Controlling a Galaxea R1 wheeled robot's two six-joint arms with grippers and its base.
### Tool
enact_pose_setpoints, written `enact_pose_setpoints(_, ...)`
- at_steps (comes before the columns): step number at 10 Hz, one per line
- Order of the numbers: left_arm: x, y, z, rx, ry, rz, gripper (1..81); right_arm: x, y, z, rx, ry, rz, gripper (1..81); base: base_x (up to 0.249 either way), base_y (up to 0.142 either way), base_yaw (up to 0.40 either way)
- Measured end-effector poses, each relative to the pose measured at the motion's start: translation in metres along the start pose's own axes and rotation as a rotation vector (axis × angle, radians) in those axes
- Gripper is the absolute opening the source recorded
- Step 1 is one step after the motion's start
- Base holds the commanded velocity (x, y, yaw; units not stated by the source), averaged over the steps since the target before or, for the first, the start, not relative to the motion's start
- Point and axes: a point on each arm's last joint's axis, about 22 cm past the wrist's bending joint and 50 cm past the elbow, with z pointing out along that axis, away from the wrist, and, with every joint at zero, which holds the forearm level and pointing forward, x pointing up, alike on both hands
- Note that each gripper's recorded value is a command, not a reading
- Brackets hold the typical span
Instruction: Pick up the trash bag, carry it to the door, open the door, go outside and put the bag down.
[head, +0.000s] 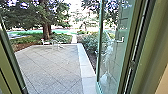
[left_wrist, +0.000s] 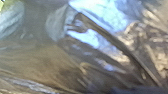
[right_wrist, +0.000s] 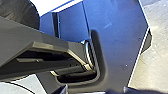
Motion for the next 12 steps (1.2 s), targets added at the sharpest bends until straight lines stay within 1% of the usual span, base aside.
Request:
enact_pose_setpoints(7,0.004,-0.002,0.000,0.003,0.005,0.001,1.0,0.001,-0.002,0.000,0.002,0.000,0.000,81.1,0.127,0.000,0.000)
enact_pose_setpoints(9,0.004,0.003,0.001,-0.004,0.006,-0.001,1.0,0.000,0.006,-0.001,-0.011,-0.005,-0.001,81.1,0.131,0.000,0.000)
enact_pose_setpoints(10,0.002,-0.003,-0.001,0.004,0.001,0.000,1.0,0.002,-0.002,0.000,0.001,0.001,0.008,81.1,0.131,0.000,0.000)
enact_pose_setpoints(11,0.001,0.003,0.001,-0.003,0.000,0.000,1.0,0.006,0.009,-0.002,-0.010,0.010,-0.001,81.1,0.132,0.000,0.000)
enact_pose_setpoints(12,-0.002,0.012,0.002,-0.018,-0.002,-0.002,1.0,0.004,0.021,-0.004,-0.031,0.006,-0.003,81.1,0.132,0.000,0.000)
